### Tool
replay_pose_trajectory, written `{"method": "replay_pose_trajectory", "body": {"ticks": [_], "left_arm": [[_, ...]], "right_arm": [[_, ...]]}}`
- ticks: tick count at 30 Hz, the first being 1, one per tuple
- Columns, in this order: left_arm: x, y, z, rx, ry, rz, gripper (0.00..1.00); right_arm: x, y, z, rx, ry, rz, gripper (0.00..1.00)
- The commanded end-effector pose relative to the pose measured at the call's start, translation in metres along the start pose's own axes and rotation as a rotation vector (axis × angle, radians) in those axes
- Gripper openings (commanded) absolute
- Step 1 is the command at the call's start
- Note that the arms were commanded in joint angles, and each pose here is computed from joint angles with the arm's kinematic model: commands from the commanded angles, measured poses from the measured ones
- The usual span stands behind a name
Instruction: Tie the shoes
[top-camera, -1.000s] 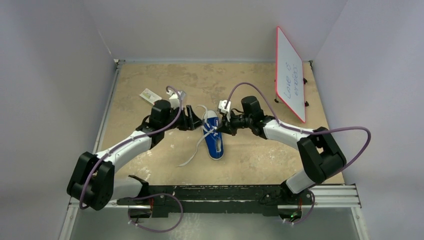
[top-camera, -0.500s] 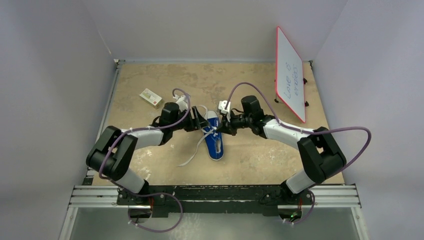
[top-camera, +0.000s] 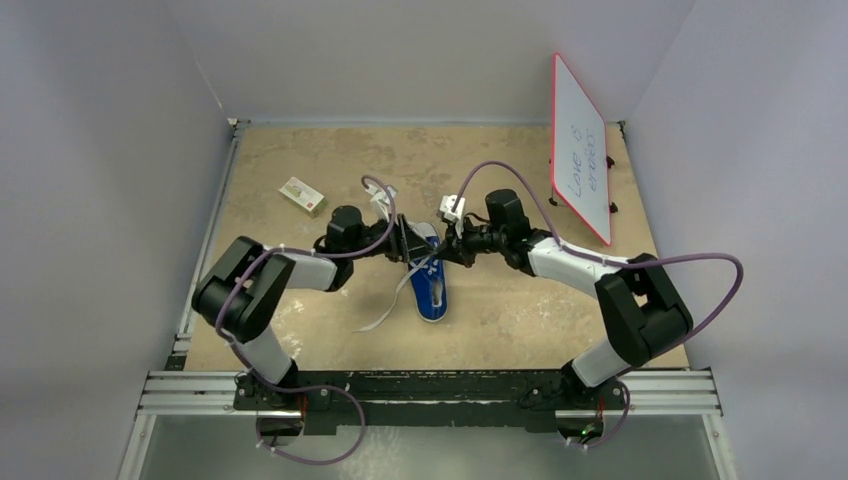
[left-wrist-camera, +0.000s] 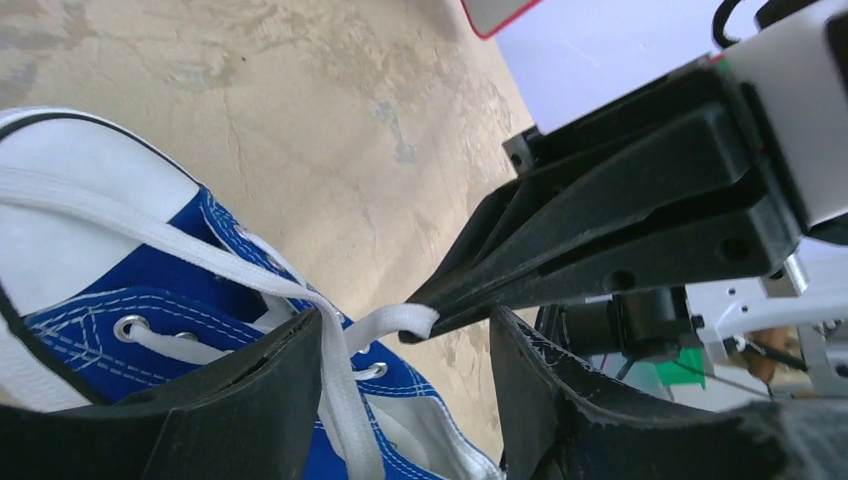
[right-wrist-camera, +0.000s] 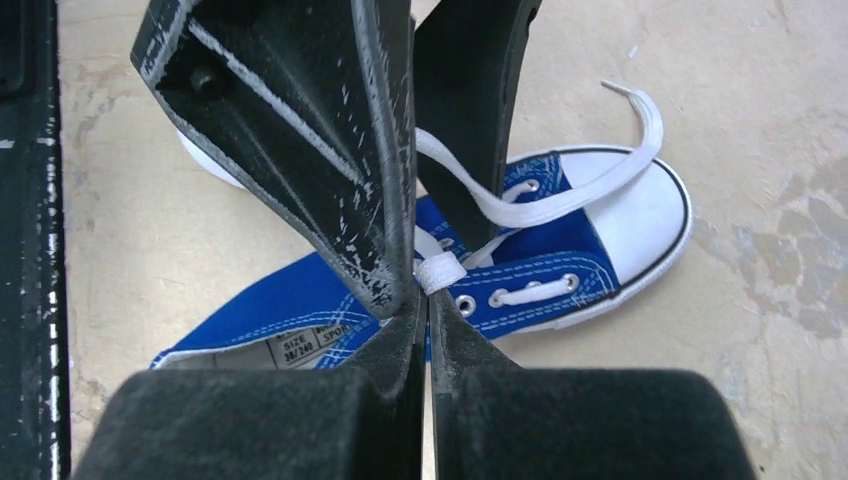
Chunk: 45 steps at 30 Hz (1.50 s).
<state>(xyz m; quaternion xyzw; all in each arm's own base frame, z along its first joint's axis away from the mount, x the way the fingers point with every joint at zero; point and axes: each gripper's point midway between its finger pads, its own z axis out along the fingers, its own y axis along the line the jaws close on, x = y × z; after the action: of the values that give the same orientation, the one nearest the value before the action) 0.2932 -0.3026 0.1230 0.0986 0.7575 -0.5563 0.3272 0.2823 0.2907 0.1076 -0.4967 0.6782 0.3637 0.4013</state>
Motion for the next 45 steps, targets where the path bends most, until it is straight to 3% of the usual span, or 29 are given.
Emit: {"method": "replay_pose_trajectory", "body": {"ticks": [1,10,16,22,32,39,45], "left_arm": [[0.004,-0.006,0.017,0.130,0.067,0.073,0.59],[-0.006,-0.055,0.004,0.440,-0.056,-0.019,0.60],[0.004,-0.060,0.003,0.473,-0.018,-0.044,0.55],[0.012,-0.055,0.000,0.428,0.012,-0.032,0.48],[0.023,-0.052,-0.004,0.378,0.074,-0.029,0.13],[0.038,-0.014,-0.008,0.129,0.145,0.123,0.13],[0.042,-0.018,-0.005,0.156,0.195,0.126,0.12]], "right_arm": [[-0.025,-0.007,-0.006,0.038,-0.069,-0.038,0.00],[-0.029,-0.010,-0.008,0.052,-0.092,-0.013,0.00],[-0.033,-0.015,-0.011,0.071,-0.103,-0.001,0.00],[-0.031,-0.022,-0.018,0.105,-0.115,0.023,0.00],[-0.020,-0.024,-0.022,0.132,-0.077,0.019,0.00],[-0.011,-0.028,-0.024,0.164,-0.042,0.017,0.00],[-0.013,-0.035,-0.022,0.184,-0.043,0.027,0.00]]}}
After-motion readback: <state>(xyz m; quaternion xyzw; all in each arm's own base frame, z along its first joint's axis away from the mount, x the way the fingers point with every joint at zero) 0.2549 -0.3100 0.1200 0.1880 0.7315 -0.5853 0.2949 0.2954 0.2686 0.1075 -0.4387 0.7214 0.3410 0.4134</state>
